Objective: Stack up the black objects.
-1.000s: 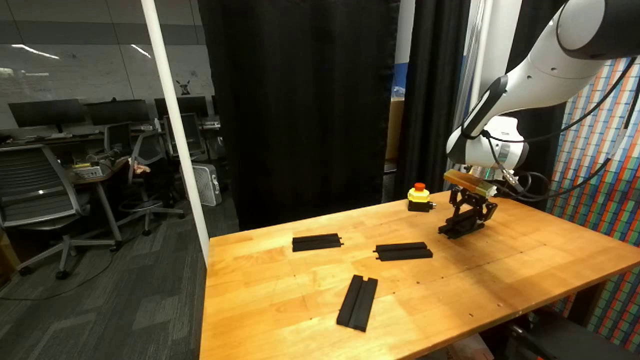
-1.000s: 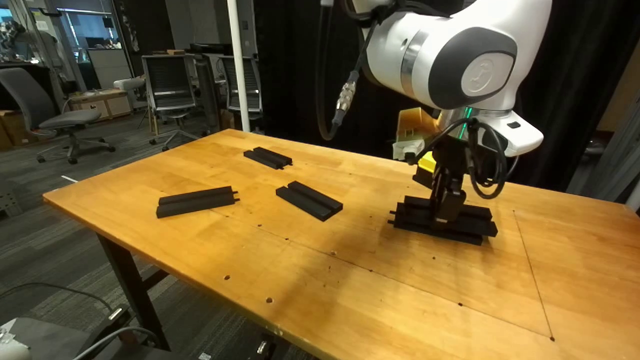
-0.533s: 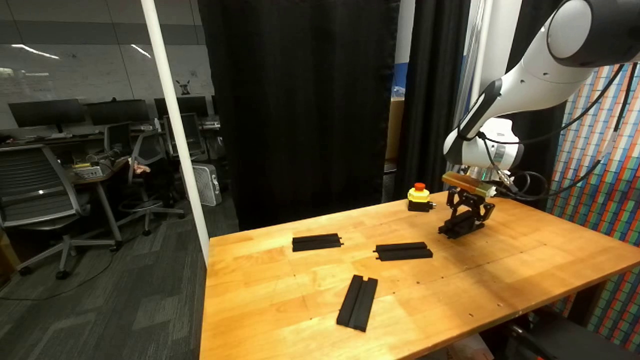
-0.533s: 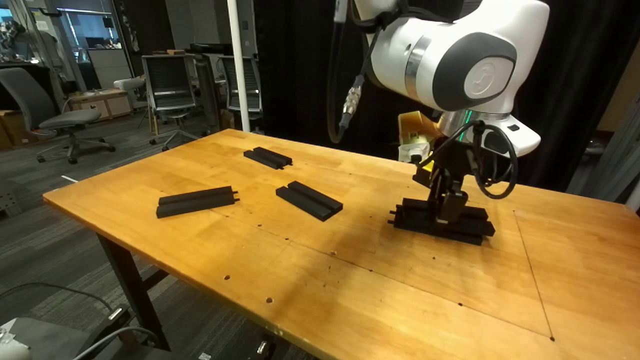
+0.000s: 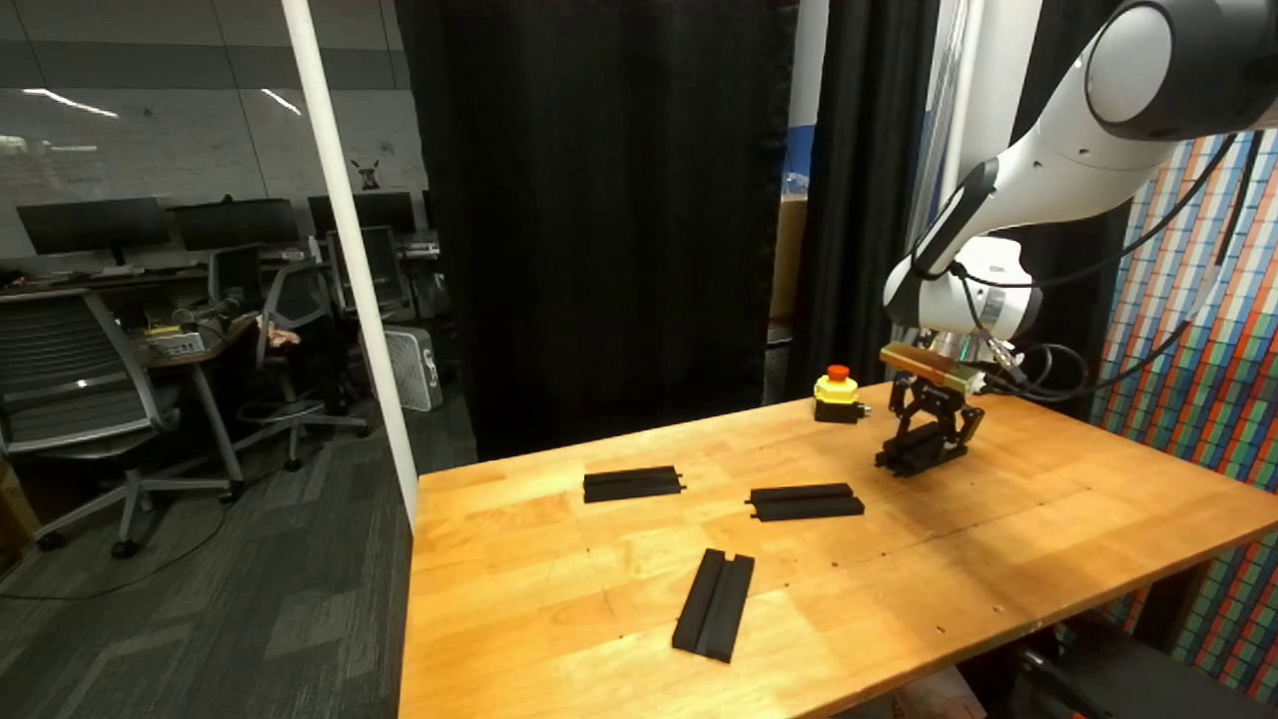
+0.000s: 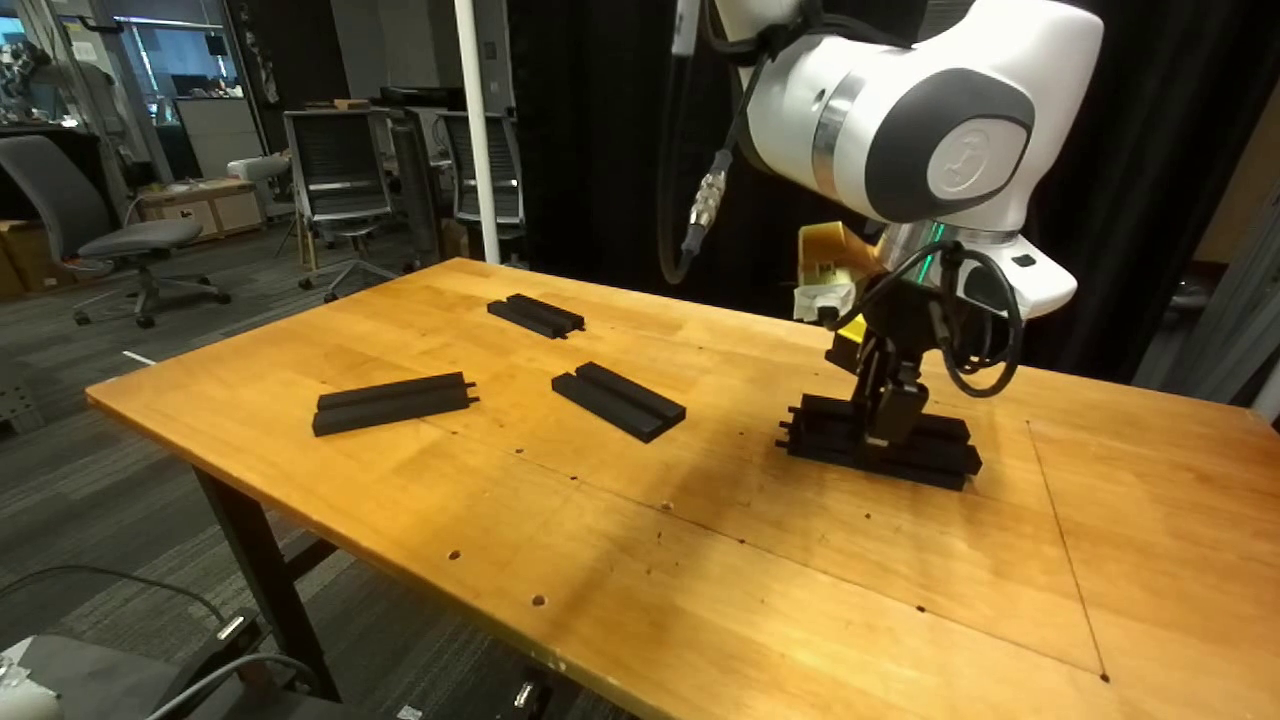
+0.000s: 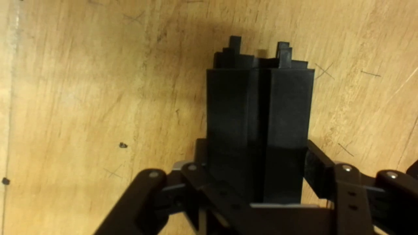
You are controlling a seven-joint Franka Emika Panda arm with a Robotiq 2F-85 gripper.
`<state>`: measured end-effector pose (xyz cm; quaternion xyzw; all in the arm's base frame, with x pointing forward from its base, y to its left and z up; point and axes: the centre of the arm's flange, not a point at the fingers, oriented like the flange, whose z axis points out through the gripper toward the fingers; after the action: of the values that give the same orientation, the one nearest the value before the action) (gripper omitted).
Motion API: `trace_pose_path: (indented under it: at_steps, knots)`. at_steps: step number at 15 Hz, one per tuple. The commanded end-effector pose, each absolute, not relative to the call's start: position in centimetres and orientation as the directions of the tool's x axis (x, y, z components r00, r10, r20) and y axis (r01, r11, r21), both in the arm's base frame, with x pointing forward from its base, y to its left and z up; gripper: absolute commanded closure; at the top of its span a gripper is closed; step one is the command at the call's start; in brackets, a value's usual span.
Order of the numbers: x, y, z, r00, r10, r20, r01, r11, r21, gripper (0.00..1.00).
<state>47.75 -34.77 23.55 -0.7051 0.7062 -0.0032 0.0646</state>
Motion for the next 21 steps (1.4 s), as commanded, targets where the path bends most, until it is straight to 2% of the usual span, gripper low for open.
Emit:
trace_pose_path:
  at_steps: [1,17,18,21]
  knots:
    - [48.4,-34.8,23.8,-0.033,-0.993,-0.115,-0.993,0.045,-0.105,0.55]
    - [49.1,-34.9,23.0,-0.073,-0.987,-0.145,-0.994,0.084,-0.071,0.55]
    - [49.1,-34.9,22.9,-0.073,-0.986,-0.147,-0.994,0.084,-0.071,0.07]
    - [49.2,-34.8,22.2,-0.066,-0.985,-0.159,-0.996,0.075,-0.050,0.00]
